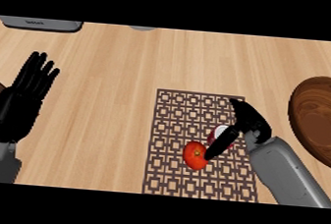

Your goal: Pick the can from the placemat and place it in the bowl

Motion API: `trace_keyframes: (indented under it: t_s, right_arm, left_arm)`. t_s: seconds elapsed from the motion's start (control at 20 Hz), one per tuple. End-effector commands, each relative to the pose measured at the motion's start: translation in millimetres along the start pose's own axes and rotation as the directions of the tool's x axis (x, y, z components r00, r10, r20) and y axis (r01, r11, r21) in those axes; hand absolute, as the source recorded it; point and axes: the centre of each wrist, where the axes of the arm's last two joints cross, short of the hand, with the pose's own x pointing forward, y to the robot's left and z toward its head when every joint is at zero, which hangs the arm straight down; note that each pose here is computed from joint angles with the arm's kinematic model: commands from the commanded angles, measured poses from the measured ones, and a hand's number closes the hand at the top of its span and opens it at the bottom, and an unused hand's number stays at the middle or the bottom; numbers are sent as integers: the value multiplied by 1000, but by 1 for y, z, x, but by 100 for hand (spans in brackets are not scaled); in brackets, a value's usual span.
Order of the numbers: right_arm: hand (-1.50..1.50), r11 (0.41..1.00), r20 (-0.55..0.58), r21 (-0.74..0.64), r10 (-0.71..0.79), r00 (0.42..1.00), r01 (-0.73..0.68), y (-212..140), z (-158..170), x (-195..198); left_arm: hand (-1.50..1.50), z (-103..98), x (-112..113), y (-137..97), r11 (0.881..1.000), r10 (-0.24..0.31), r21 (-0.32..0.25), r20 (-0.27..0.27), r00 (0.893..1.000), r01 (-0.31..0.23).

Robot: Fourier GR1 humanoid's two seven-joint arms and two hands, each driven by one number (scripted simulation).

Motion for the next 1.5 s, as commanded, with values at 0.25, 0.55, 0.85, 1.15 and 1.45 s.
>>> trace_keyframes:
  t_s: [0.25,0.55,0.85,1.15,1.45]
  right_arm:
    - [150,979,-101,30,203,974,-201,15,-11,9]
    - [150,972,-73,-18,234,969,-236,6,-1,18]
    - [150,842,392,-7,498,773,-539,26,22,-35]
    - [150,688,746,-211,572,341,-694,27,84,-51]
    - [150,716,755,-425,618,219,-555,-37,110,-99]
  left_arm:
    - [0,-19,-2,0,1000,-8,-3,9,1000,8]
    - [0,1,5,-3,1000,-3,-1,1,1000,3]
    - [0,2,-4,1,1000,9,30,-22,1000,-8]
    - [0,7,-7,11,998,-10,65,-30,999,12]
    - [0,17,-10,15,993,6,119,-12,1000,-4]
